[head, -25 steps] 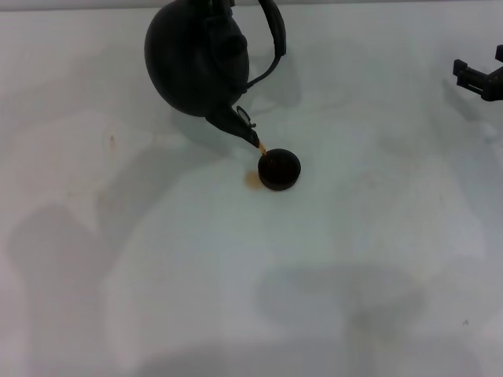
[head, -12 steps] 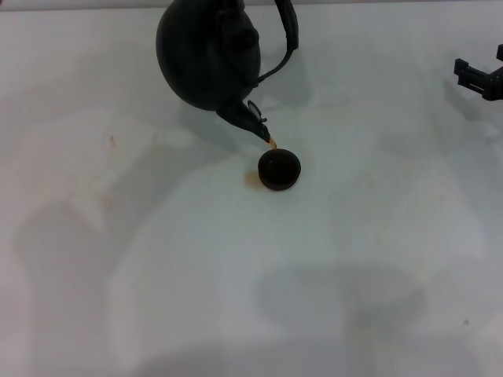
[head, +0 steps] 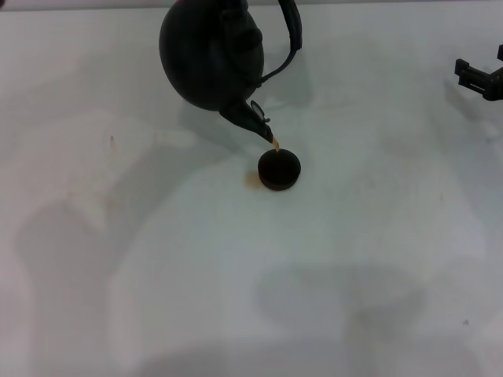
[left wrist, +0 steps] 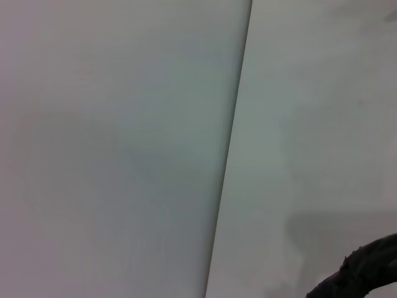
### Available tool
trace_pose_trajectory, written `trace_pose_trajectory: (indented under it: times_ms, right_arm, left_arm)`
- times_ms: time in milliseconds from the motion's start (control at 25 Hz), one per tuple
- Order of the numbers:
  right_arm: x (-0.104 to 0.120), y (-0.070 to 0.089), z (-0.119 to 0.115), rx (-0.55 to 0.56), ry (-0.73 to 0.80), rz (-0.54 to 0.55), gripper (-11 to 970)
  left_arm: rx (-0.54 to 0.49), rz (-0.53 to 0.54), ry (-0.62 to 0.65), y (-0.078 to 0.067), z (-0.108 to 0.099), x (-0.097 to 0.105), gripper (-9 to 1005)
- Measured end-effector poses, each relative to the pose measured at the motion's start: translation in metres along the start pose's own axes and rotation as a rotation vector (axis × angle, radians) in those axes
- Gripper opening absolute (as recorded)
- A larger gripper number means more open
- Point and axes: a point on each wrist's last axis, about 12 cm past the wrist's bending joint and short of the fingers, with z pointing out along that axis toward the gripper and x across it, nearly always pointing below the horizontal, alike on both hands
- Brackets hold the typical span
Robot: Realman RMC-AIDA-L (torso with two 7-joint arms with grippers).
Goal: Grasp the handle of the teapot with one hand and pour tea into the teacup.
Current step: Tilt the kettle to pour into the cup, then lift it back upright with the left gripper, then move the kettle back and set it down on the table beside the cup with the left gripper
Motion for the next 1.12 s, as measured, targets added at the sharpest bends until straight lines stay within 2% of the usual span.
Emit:
trace_pose_trajectory:
  times_ms: [240,440,640,840,1120]
  right_arm:
    - [0.001,-0.001,0.000,0.008,0.004,0.001,845]
    - [0.001,-0.003,-0.001,0.018,0.010,-0.003,845]
    - [0.003,-0.010,-0.006,0.033,0.017,-0.016,845]
    - [0.003,-0.016,-0.009,0.044,0.021,-0.019,845]
    - [0.002,-0.016,-0.008,0.039,0.023,-0.028,845]
  left_arm:
    - [-0.013,-0.032,-0.027,-0.001,-0.001,0.004,116]
    - [-0.045,-0.143,-0.078,0.001,-0.012,0.019,115]
    - [-0.086,-0.293,-0.120,-0.006,-0.027,0.048,113]
    - [-0.118,-0.432,-0.135,-0.020,-0.037,0.078,112]
    - [-0.188,-0.628,-0.155,-0.042,-0.049,0.122,110]
